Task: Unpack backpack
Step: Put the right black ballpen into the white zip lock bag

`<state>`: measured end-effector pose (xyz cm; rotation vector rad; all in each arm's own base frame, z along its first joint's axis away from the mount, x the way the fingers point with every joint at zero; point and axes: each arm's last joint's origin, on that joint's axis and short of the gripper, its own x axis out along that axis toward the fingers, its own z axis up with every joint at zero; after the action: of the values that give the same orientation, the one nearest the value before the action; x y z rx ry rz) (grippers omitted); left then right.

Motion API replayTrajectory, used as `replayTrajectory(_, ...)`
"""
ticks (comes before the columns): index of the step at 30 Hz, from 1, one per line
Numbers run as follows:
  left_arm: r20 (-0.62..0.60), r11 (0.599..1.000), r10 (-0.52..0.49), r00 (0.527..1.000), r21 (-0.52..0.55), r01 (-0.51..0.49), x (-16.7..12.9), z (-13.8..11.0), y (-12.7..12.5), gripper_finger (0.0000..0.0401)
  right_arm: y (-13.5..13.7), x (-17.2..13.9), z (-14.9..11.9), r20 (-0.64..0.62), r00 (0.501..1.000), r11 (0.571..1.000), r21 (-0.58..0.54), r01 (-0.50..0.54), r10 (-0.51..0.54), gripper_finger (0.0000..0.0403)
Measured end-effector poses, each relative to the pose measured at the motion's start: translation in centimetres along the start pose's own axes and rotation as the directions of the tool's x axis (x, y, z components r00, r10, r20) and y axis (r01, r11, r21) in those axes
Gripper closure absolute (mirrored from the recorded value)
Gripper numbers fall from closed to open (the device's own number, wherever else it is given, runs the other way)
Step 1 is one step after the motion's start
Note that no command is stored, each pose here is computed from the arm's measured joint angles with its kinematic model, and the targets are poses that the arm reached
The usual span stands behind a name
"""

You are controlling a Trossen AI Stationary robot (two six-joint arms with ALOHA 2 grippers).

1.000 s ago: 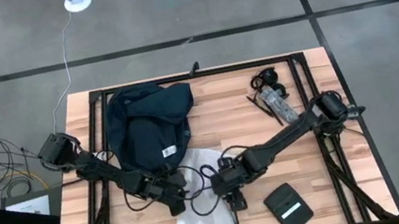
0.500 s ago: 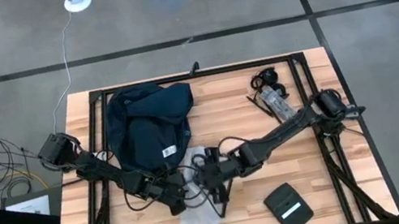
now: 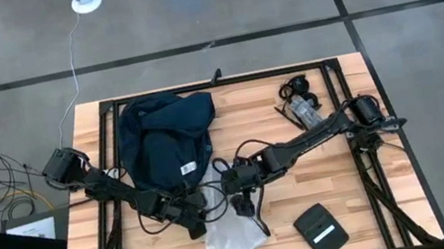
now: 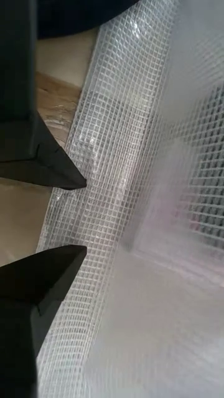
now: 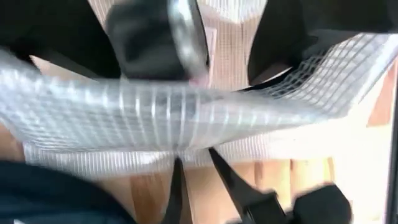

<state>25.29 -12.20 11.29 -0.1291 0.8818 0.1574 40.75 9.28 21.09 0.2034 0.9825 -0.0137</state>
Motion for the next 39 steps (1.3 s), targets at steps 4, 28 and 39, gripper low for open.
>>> replayTrajectory(4, -0.001, 1.000, 0.006, 1.000, -0.001, -0.006, 0.1, 0.1, 0.2, 0.0249, 0.0, -2.3, -0.6, -0.068, 0.997, 0.999, 0.038, 0.023, -0.021, 0.0021)
replayTrajectory(28, -0.006, 1.000, 0.002, 1.000, -0.019, -0.002, 0.1, 0.1, 0.2, 0.0249, -11.0, -14.5, -9.5, -0.538, 0.775, 0.715, 0.393, 0.578, -0.331, 0.0028)
replayTrajectory(39, -0.006, 1.000, -0.001, 1.000, -0.004, 0.001, 0.1, 0.1, 0.2, 0.0249, -19.3, -9.6, -13.4, -0.463, 0.849, 0.551, 0.651, 0.522, -0.256, 0.0031)
